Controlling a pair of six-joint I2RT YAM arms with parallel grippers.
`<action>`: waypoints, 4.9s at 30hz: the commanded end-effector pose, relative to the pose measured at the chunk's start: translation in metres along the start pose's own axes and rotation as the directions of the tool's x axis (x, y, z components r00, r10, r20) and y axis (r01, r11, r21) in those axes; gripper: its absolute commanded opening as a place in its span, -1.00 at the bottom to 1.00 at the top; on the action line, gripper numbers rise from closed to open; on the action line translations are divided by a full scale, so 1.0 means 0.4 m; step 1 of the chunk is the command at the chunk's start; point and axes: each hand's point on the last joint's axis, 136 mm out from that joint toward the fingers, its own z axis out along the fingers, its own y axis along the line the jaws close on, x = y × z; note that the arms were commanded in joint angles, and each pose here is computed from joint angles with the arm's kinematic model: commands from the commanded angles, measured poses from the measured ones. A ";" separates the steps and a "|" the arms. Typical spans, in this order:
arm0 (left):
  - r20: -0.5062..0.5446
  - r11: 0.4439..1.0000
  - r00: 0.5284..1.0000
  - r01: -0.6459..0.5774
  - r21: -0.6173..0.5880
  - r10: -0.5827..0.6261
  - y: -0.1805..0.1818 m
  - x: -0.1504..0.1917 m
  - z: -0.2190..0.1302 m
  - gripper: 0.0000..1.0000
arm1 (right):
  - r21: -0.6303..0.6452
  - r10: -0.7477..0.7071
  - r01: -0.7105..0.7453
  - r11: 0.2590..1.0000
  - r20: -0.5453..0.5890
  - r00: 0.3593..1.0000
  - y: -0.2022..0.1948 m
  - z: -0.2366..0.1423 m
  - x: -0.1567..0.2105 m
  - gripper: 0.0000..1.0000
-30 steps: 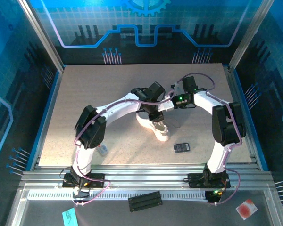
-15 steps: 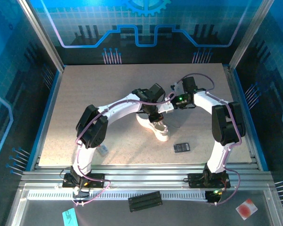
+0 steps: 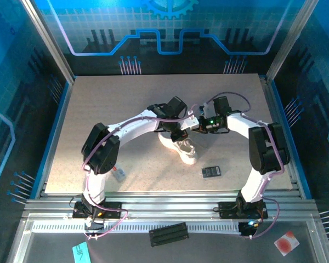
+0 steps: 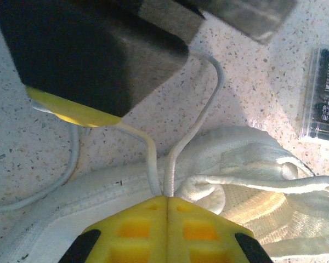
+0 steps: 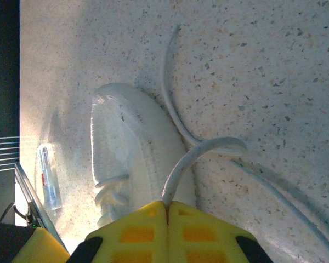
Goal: Tie the shoes
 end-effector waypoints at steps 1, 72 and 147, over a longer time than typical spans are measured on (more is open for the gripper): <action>0.074 1.000 0.997 0.016 0.017 -0.017 -0.010 -0.034 -0.043 -1.00 | -0.037 -0.053 0.054 0.998 0.033 0.998 0.025 -0.025 -0.011 -1.00; 0.236 0.915 0.885 0.373 0.156 -0.401 0.126 -0.010 -0.051 -1.00 | -0.340 -0.178 0.156 0.927 -0.034 0.983 0.152 0.020 0.057 -0.33; 0.380 0.749 0.645 -0.575 -0.329 0.663 0.073 0.007 -0.093 0.19 | -0.301 -0.581 0.511 0.805 -0.229 0.781 0.208 0.006 0.169 -0.87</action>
